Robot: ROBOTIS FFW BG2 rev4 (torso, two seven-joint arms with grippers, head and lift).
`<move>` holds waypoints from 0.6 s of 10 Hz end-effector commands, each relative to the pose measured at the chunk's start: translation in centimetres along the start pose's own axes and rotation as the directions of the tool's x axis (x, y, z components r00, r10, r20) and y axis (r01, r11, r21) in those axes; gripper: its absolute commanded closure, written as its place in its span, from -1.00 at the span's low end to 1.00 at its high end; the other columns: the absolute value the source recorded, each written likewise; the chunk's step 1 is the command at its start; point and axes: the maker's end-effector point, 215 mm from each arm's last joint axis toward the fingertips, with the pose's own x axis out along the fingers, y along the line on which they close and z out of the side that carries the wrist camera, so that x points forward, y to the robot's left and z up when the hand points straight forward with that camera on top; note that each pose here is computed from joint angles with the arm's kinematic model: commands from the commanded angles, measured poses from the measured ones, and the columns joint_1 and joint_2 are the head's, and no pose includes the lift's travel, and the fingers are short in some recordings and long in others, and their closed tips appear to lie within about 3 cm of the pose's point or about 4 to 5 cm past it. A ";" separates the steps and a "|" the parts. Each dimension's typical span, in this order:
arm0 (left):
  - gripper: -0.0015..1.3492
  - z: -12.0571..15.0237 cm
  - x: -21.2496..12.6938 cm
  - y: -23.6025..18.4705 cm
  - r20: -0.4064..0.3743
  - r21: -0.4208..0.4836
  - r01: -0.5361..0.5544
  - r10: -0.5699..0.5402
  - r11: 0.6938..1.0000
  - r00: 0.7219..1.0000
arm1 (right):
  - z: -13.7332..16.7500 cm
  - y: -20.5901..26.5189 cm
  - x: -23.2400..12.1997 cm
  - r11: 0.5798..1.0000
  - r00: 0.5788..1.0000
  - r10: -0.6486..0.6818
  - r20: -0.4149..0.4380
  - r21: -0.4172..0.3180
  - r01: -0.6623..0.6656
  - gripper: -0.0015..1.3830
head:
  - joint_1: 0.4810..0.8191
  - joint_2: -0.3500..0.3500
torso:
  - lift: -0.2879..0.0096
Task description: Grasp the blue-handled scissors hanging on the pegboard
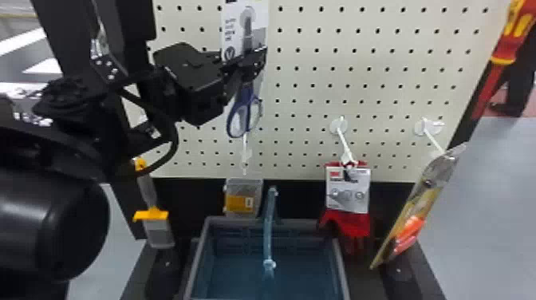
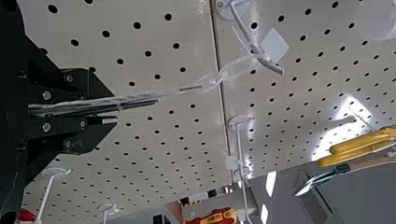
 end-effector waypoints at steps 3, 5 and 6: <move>0.59 0.0 -0.1 0.2 0.000 0.011 -0.005 0.005 1.000 1.000 | -0.1 0.0 0.0 1.000 1.000 0.000 -0.003 -0.001 0.000 -0.54 | -0.60 0.00 | 0.26; 0.60 0.2 -0.2 0.3 0.006 0.013 -0.006 0.006 1.000 1.000 | 0.0 0.0 0.0 1.000 1.000 0.000 0.000 0.000 0.000 -0.54 | -0.60 0.00 | 0.26; 0.60 0.2 -0.2 0.4 0.005 0.016 -0.009 0.009 1.000 1.000 | 0.0 0.0 0.0 1.000 1.000 0.000 0.000 0.000 0.000 -0.54 | -0.60 0.00 | 0.26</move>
